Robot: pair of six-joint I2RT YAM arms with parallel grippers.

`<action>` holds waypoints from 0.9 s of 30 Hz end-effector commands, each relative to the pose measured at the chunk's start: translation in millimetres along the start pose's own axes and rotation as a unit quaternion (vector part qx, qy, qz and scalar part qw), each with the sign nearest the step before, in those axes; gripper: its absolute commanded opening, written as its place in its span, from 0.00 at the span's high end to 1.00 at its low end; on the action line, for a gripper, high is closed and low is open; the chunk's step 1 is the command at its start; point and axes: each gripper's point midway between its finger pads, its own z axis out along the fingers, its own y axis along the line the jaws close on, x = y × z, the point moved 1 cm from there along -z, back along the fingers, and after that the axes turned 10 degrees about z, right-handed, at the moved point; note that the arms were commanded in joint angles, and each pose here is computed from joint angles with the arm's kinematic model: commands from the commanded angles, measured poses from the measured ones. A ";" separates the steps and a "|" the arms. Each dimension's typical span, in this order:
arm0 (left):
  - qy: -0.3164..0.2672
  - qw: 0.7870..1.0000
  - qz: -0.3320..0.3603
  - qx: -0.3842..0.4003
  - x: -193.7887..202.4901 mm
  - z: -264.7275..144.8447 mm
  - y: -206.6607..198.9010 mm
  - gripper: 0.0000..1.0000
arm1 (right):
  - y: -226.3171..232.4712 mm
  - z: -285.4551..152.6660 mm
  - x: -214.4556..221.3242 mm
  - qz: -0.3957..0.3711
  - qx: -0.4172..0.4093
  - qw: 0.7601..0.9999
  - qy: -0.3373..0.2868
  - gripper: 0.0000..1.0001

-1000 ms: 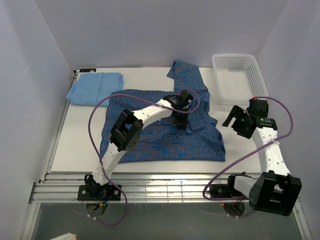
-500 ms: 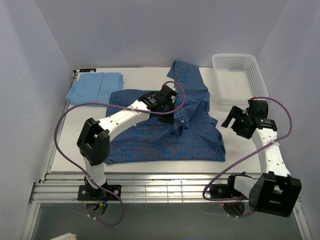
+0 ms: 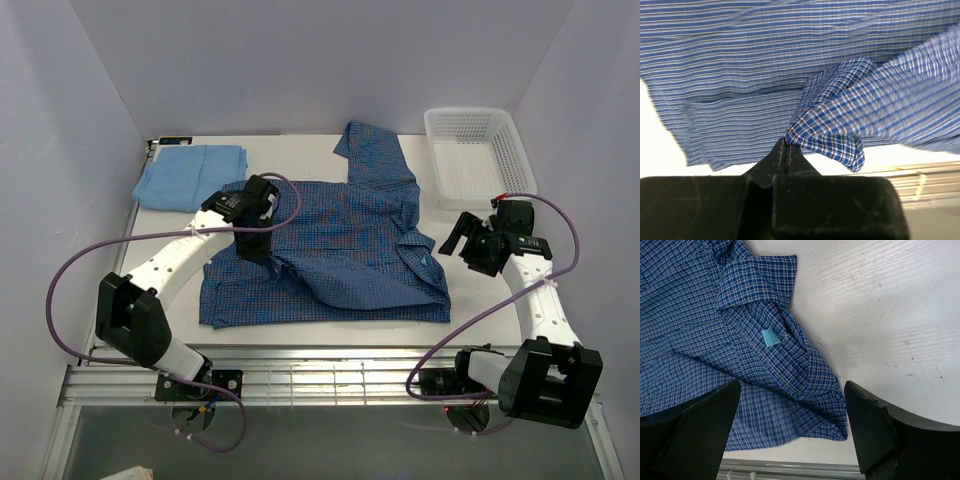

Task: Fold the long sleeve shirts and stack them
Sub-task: Fold the shirt

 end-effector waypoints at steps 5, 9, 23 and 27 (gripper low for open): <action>0.007 0.998 0.051 -0.045 6.2 -23.4 42.4 1.00 | 1.8 3.7 2.6 -0.015 -0.020 1.000 -0.006 0.10; 0.018 0.997 0.076 -0.015 4.2 -22.0 33.8 1.00 | -0.1 1.9 1.5 -0.019 -0.016 1.000 -0.012 0.10; -0.010 1.000 0.020 -0.021 -20.7 -83.5 32.4 1.00 | 8.0 -0.5 4.7 -0.062 -0.035 0.997 -0.032 0.10; 0.014 1.000 0.024 -0.001 -13.4 -69.5 26.2 1.00 | 8.6 1.7 4.6 -0.068 -0.030 0.997 -0.027 0.10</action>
